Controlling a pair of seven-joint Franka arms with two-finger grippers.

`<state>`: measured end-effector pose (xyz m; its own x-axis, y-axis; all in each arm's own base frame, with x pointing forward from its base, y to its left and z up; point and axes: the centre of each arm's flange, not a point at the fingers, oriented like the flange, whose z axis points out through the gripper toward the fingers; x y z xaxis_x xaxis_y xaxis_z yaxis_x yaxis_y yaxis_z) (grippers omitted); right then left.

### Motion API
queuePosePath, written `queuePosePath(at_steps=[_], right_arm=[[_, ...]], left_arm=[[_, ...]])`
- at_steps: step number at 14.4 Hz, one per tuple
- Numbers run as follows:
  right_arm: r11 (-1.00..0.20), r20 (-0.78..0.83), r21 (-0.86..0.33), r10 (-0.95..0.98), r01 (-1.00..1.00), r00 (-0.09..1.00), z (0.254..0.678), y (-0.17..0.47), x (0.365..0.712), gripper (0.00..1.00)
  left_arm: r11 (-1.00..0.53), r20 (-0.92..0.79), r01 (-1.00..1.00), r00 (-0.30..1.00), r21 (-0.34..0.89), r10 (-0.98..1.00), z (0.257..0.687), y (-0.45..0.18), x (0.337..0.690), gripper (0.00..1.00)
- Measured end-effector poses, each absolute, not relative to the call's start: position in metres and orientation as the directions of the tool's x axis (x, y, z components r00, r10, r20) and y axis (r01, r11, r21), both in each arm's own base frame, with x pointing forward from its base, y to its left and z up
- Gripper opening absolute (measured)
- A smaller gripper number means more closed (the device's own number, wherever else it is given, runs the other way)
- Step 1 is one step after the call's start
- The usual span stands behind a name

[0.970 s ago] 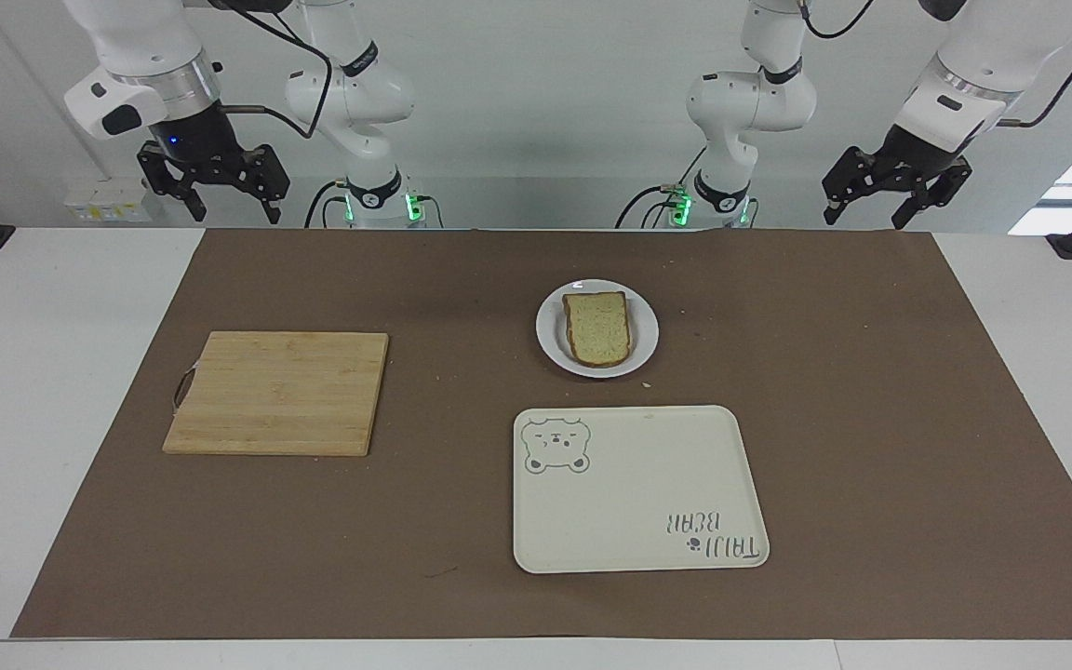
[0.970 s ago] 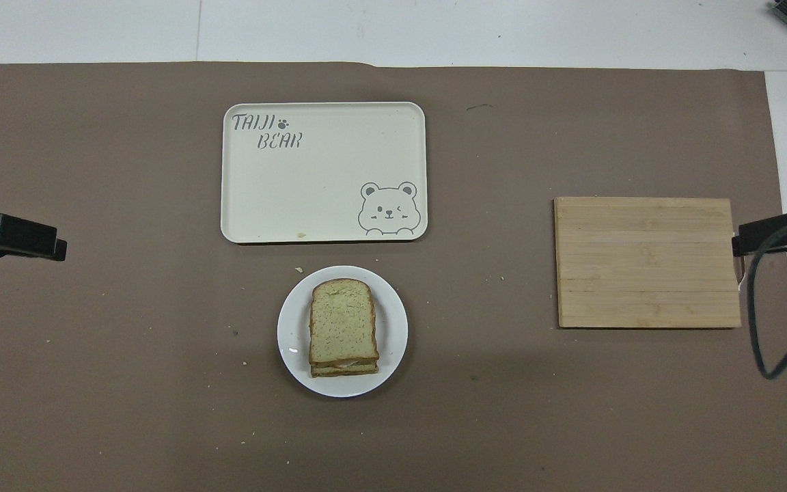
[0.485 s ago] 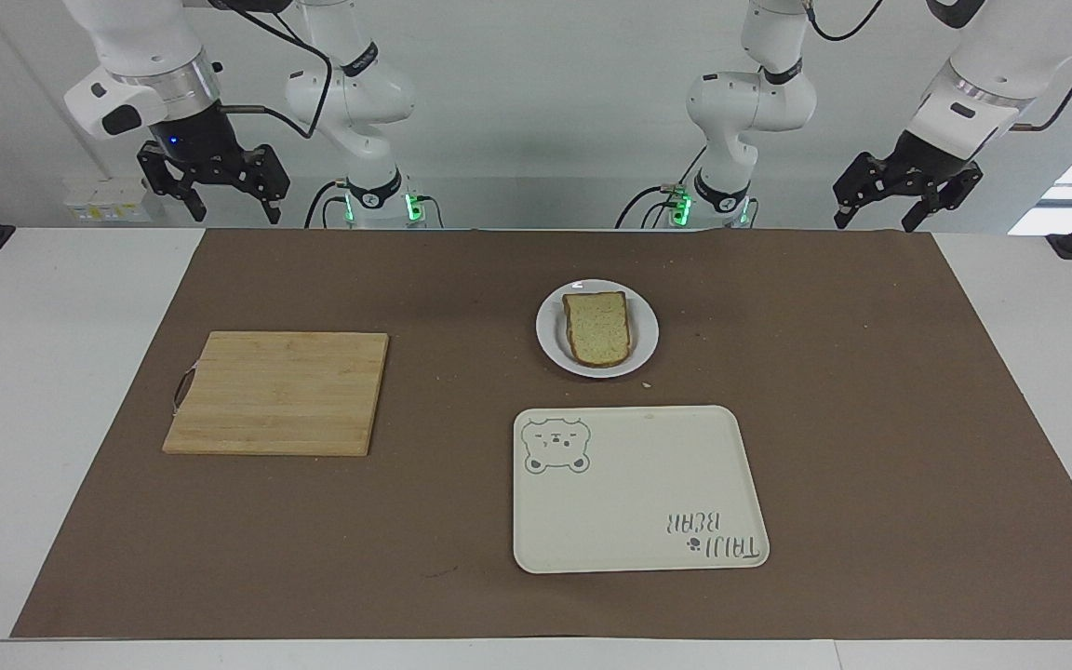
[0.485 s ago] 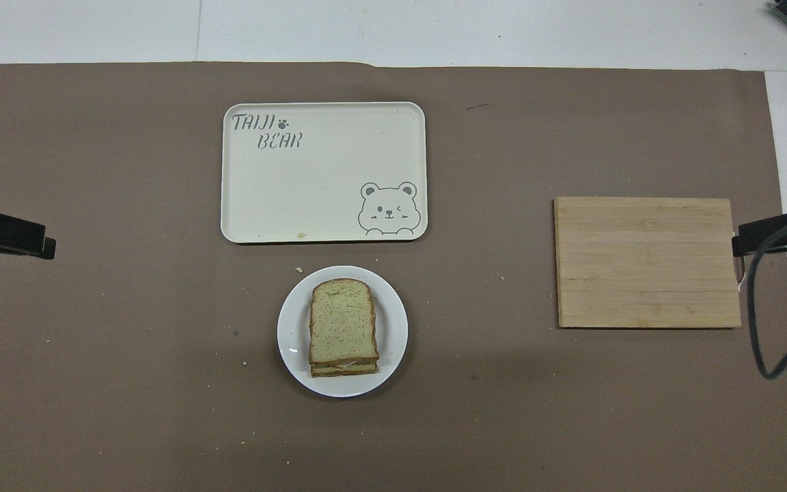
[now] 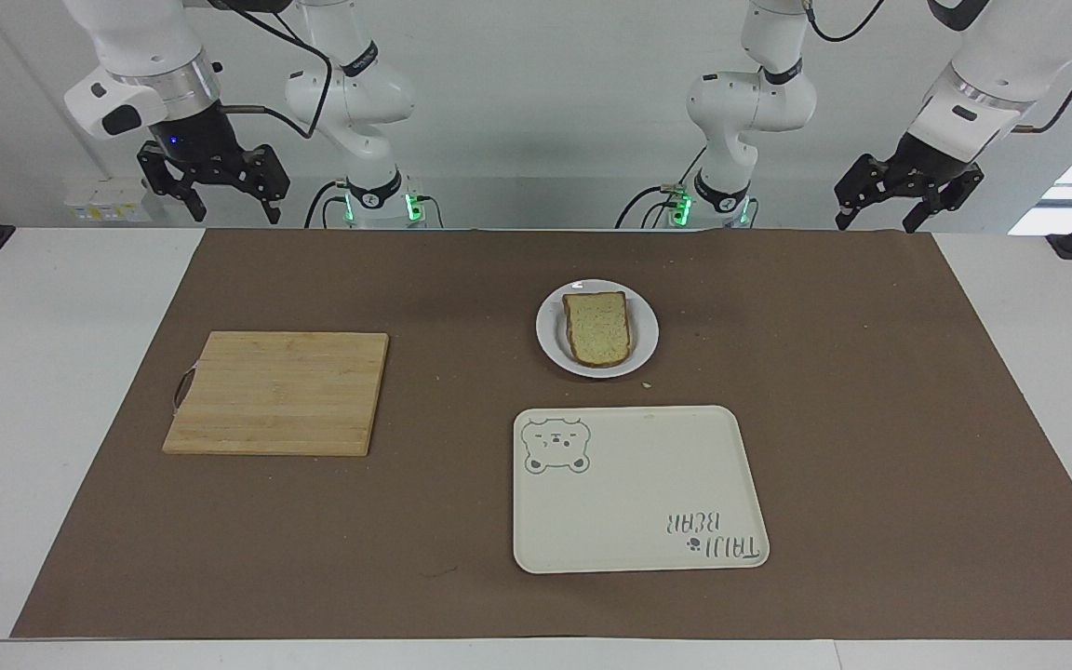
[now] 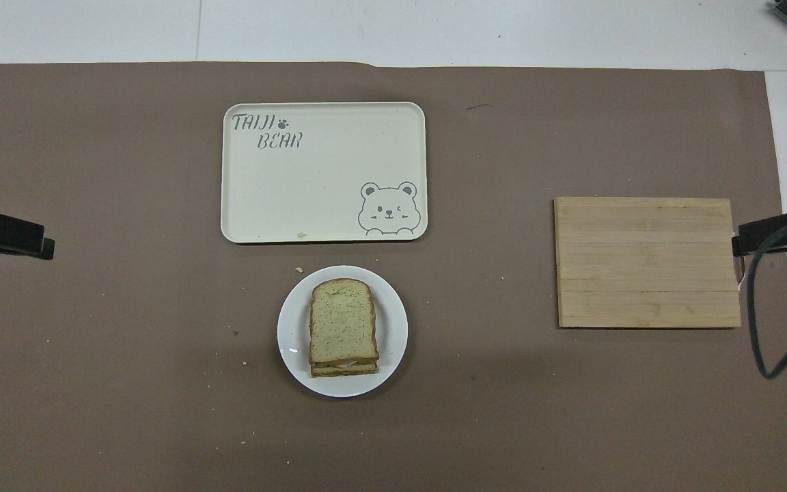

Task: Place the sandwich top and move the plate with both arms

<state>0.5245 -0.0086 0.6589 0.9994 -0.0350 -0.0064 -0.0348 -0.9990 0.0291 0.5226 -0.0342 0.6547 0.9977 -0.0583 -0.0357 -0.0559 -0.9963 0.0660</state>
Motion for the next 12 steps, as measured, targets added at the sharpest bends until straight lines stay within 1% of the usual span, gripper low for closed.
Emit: queuePosePath(at_steps=[7,12], right_arm=[[-0.999,-0.006,0.029,-0.035,-0.035,0.999,0.659,-0.009,0.524,1.00],[-0.999,-0.006,0.029,-0.035,-0.035,0.999,0.659,-0.009,0.524,1.00]], left_arm=[[-0.996,-0.038,-0.056,0.998,0.066,-0.058,0.654,-0.034,0.523,1.00],[-0.996,-0.062,-0.055,0.996,0.067,-0.059,0.643,-0.033,0.519,1.00]])
